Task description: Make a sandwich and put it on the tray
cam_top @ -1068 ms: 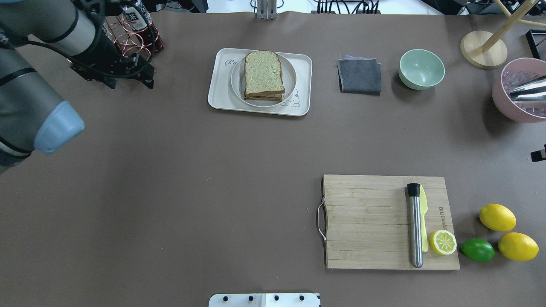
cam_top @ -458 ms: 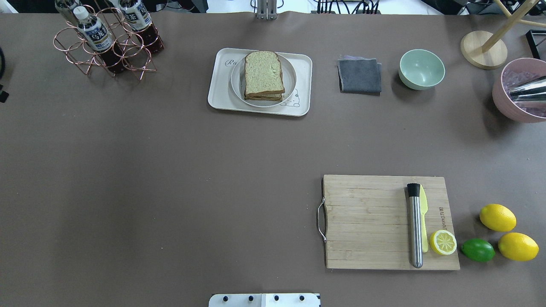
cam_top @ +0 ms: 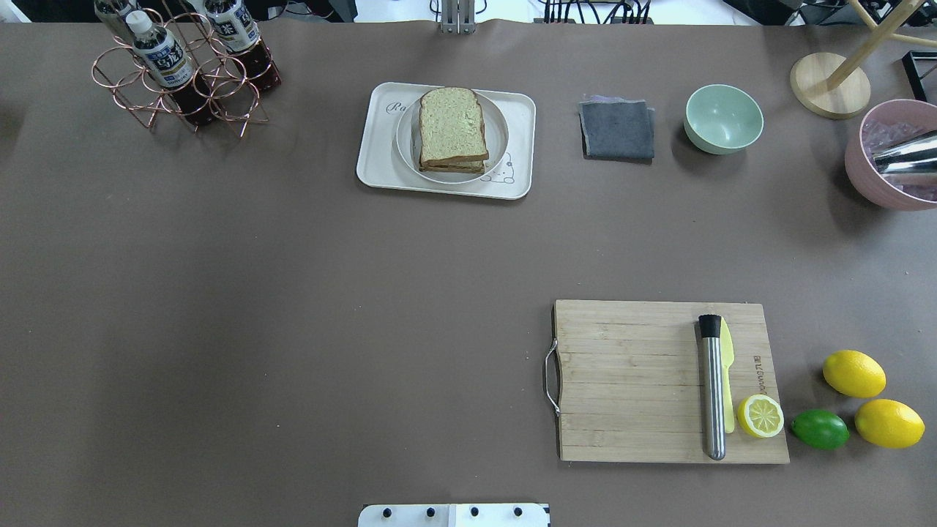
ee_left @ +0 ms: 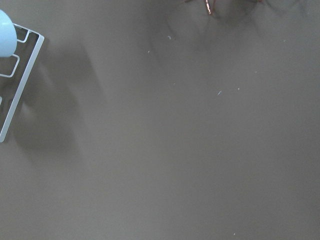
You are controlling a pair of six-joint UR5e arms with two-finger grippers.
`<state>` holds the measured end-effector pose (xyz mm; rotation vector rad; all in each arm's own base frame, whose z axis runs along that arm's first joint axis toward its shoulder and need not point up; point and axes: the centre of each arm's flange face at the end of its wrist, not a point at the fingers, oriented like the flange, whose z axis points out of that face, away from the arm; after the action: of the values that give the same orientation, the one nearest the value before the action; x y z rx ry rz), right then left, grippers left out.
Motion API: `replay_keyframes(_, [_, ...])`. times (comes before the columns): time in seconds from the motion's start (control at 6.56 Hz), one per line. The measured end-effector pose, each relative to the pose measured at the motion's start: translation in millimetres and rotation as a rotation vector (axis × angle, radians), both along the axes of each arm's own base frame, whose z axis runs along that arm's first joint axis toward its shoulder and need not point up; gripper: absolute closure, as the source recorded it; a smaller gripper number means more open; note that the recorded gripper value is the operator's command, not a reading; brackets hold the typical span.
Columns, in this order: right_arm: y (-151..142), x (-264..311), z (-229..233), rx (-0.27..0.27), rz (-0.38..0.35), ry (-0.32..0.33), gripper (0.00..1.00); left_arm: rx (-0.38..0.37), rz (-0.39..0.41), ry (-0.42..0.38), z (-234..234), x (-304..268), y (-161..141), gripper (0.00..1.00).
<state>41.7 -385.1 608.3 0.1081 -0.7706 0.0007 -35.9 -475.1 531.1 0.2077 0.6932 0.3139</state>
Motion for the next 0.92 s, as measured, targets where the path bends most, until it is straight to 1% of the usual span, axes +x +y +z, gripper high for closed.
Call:
replay_keyframes(0.15, [-0.6,0.9,1.8,-0.001,0.001,0.010,0.00,-0.019,0.000,0.015,12.9,-8.1,12.7,0.02])
replay_keyframes(0.31, [-1.1,1.8,1.8,0.001,0.004,0.019,0.00,-0.034,-0.002,0.037,19.2,-11.0,18.3,0.02])
replay_keyframes(0.92, [-2.7,1.8,0.8,0.005,0.003,0.025,0.00,-0.039,-0.010,0.052,21.5,-15.1,19.4,0.02])
